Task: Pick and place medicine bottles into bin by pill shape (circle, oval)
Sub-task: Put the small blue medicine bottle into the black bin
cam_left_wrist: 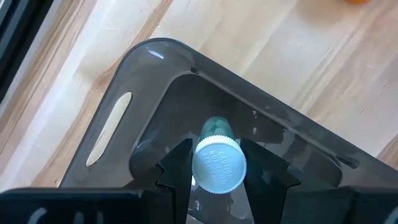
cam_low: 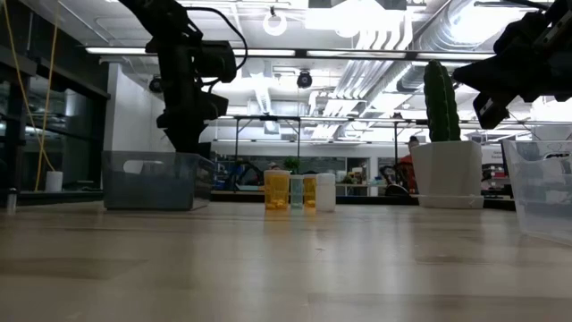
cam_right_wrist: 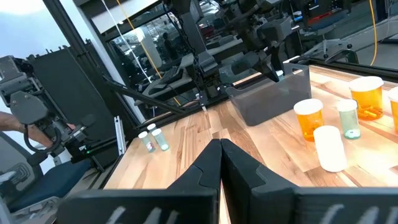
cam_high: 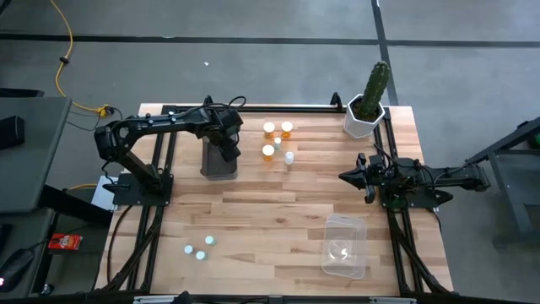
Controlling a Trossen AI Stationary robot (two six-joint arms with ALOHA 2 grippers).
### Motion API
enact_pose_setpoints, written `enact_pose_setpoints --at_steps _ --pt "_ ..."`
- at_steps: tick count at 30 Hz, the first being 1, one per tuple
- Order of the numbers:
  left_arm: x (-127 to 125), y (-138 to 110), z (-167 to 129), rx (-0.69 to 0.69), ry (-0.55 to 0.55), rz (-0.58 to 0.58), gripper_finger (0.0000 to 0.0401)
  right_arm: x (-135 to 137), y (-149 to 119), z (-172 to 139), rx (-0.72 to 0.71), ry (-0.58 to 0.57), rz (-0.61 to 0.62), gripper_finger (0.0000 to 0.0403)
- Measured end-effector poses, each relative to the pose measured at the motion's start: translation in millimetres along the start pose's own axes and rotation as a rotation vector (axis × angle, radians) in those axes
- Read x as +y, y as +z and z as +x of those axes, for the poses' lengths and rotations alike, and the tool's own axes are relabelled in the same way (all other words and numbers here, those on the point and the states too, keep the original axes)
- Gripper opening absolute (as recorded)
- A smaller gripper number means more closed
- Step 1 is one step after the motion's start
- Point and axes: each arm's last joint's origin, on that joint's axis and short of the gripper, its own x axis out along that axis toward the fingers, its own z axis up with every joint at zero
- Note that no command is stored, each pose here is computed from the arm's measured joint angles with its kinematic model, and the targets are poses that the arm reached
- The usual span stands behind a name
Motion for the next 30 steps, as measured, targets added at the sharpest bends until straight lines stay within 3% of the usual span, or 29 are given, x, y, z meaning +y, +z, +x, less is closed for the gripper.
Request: enact_pose_setpoints --at_steps 17,25,30 --pt "0 2 0 -0.018 0.001 -0.016 0.0108 0 0 0 0.000 0.000 0.000 0.0000" --pt "-4 4 28 0.078 0.009 0.003 0.0108 0 0 0 0.000 0.000 0.000 0.0000" --pt "-6 5 29 0.079 0.013 0.016 0.0108 0 0 0 -0.001 0.000 0.000 0.0000"
